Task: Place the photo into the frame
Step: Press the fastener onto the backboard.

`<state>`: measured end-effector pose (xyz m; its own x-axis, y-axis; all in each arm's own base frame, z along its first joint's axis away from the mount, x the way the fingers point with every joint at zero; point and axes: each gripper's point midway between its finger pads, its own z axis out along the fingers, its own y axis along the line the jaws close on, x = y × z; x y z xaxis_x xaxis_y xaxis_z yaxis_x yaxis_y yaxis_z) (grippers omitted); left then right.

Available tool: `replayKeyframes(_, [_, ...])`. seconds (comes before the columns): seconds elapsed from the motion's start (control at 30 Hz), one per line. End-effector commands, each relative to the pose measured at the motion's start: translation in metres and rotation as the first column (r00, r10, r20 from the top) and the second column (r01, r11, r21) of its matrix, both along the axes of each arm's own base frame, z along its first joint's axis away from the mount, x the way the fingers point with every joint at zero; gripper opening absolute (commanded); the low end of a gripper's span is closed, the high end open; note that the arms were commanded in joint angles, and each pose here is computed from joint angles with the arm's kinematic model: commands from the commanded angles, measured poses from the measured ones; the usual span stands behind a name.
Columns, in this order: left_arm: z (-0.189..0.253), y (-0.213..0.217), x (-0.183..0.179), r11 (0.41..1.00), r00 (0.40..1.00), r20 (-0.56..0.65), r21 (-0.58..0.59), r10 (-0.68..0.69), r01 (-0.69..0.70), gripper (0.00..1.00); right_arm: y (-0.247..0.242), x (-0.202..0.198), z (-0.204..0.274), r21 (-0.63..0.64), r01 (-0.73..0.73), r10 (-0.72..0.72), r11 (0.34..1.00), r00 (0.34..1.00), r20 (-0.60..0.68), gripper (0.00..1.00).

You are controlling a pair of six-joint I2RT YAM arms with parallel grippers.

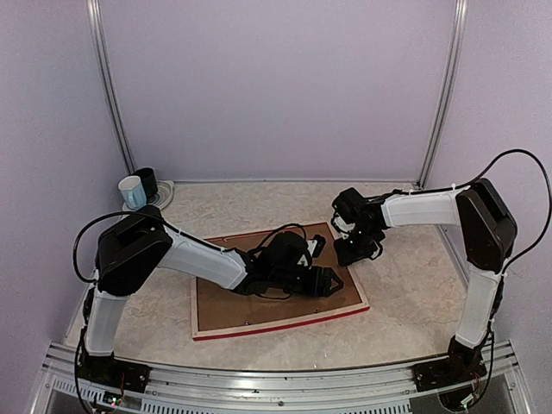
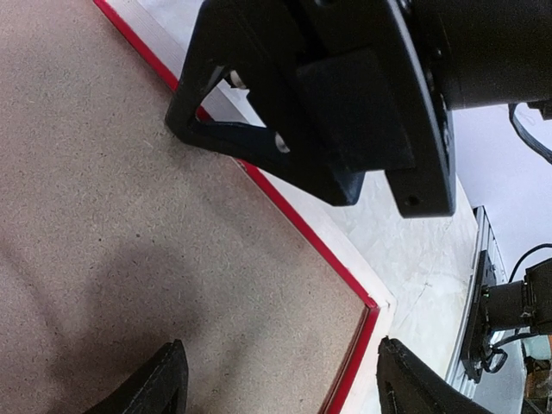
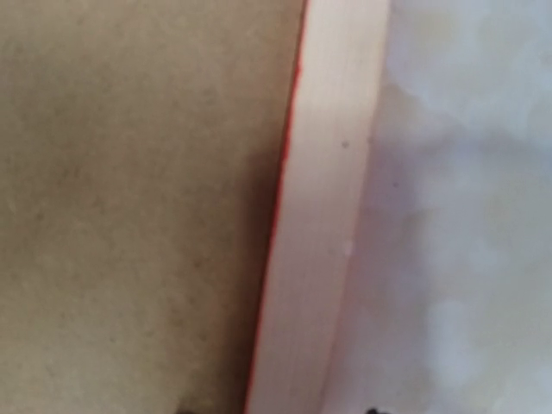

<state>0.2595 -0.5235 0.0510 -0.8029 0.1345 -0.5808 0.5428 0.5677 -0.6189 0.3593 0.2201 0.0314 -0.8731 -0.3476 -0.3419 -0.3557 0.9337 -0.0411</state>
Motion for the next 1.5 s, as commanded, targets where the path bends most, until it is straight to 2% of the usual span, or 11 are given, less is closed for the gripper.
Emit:
replayKeyframes(0.0, [-0.040,0.025,-0.010,0.994,0.997,-0.083,0.114,0.008,0.001,0.75,-0.017,-0.025,-0.041,-0.096,-0.015,0.004,0.995,0.993,-0.117,0.43])
replayKeyframes(0.3, [-0.034,0.029,-0.005,0.994,0.997,-0.077,0.107,0.015,-0.007,0.75,-0.002,-0.028,-0.009,-0.006,-0.062,0.061,0.998,0.992,-0.110,0.42])
replayKeyframes(0.47, [-0.032,0.029,-0.005,0.994,0.997,-0.073,0.105,0.013,-0.006,0.75,-0.004,-0.018,0.007,-0.025,-0.041,0.039,0.999,0.997,-0.068,0.41])
replayKeyframes(0.83, [-0.033,0.031,-0.005,0.994,0.997,-0.072,0.110,0.012,-0.004,0.75,-0.014,-0.020,-0.012,-0.094,-0.049,0.040,0.994,0.994,-0.100,0.37])
replayKeyframes(1.3, [-0.036,0.038,-0.005,0.990,0.998,-0.056,0.137,0.019,-0.011,0.74,-0.028,-0.031,-0.044,-0.155,-0.061,0.041,0.986,0.991,-0.131,0.15])
replayKeyframes(1.47, [-0.032,0.039,-0.005,0.991,0.999,-0.049,0.135,0.023,-0.016,0.74,-0.025,-0.029,-0.037,-0.139,-0.056,0.040,0.989,0.992,-0.121,0.16])
